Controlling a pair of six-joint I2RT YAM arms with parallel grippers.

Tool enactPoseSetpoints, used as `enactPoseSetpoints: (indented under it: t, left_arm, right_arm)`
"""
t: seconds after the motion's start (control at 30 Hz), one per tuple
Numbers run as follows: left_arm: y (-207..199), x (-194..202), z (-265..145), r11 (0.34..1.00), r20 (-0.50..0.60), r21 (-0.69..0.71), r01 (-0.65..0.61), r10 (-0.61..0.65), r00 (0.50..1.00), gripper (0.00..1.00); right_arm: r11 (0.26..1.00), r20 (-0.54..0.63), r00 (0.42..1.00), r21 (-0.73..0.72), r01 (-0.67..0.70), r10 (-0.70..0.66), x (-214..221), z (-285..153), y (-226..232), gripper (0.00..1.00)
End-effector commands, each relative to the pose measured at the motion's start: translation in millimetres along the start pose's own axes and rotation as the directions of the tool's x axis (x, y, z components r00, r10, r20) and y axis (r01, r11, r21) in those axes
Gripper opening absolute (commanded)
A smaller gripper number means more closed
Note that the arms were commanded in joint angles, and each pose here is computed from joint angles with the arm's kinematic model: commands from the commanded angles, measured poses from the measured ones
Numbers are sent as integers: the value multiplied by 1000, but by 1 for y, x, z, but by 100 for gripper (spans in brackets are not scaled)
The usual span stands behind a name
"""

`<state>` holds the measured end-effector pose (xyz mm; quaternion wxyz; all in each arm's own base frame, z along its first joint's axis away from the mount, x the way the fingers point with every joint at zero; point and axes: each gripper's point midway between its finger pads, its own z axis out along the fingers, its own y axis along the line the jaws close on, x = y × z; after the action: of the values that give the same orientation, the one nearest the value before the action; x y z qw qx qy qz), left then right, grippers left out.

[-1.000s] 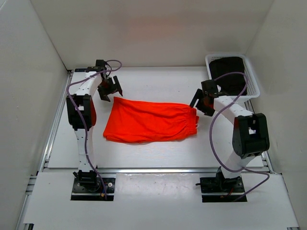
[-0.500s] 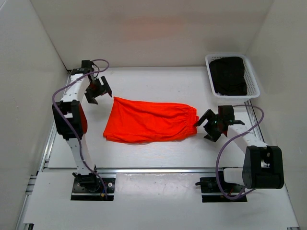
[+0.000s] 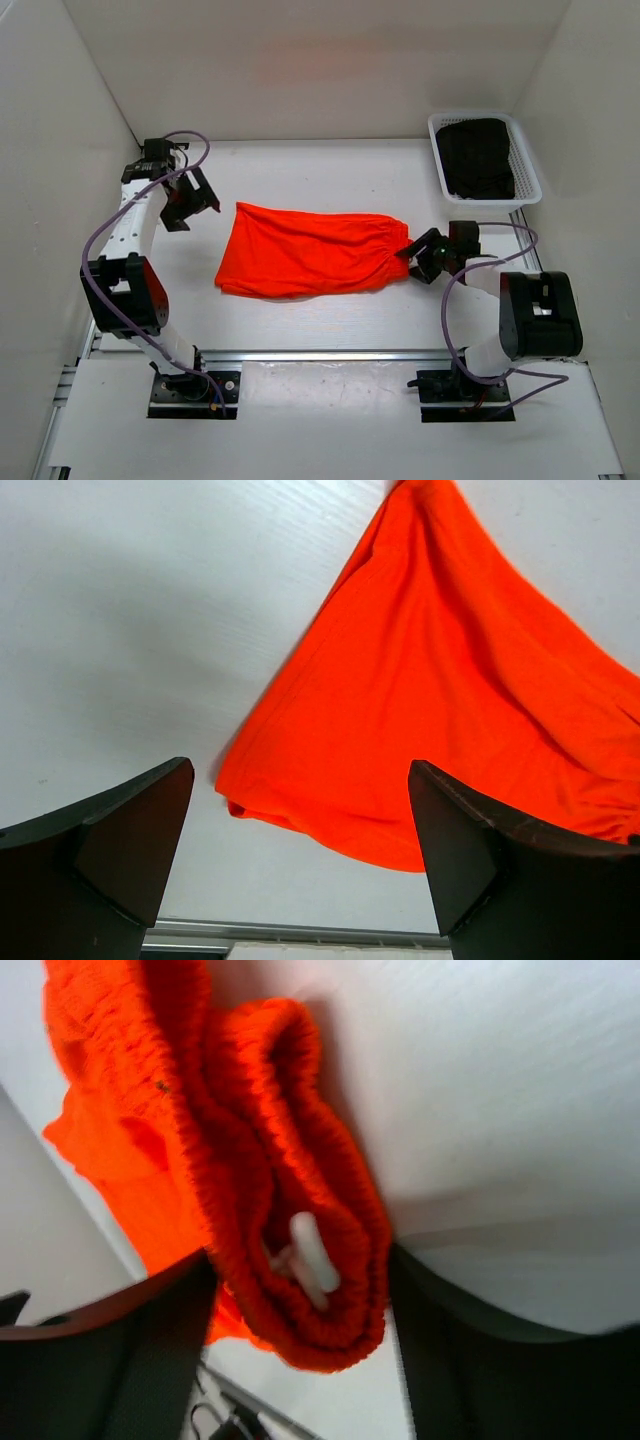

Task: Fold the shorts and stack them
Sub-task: Fold the shorts

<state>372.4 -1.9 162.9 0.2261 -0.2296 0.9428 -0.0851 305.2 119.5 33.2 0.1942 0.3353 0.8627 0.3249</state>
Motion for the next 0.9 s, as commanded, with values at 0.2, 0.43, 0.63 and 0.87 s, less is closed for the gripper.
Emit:
enactPoseSetpoints:
  t: [0.2, 0.43, 0.63, 0.87]
  left_arm:
    - [23, 21, -7, 999, 0, -15, 33, -33, 999, 100]
    - [21, 55, 8, 993, -64, 59, 103, -99, 993, 66]
    - [22, 82, 49, 988, -163, 76, 134, -120, 979, 10]
    - [16, 94, 68, 990, -214, 64, 127, -111, 970, 10]
  right_arm:
    - [989, 177, 982, 143, 42, -68, -36, -20, 1, 1]
    - [970, 243, 945, 161, 183, -219, -56, -57, 31, 0]
    - [937, 279, 894, 122, 328, -350, -68, -83, 94, 0]
    - [883, 292, 833, 144, 447, -470, -60, -88, 145, 0]
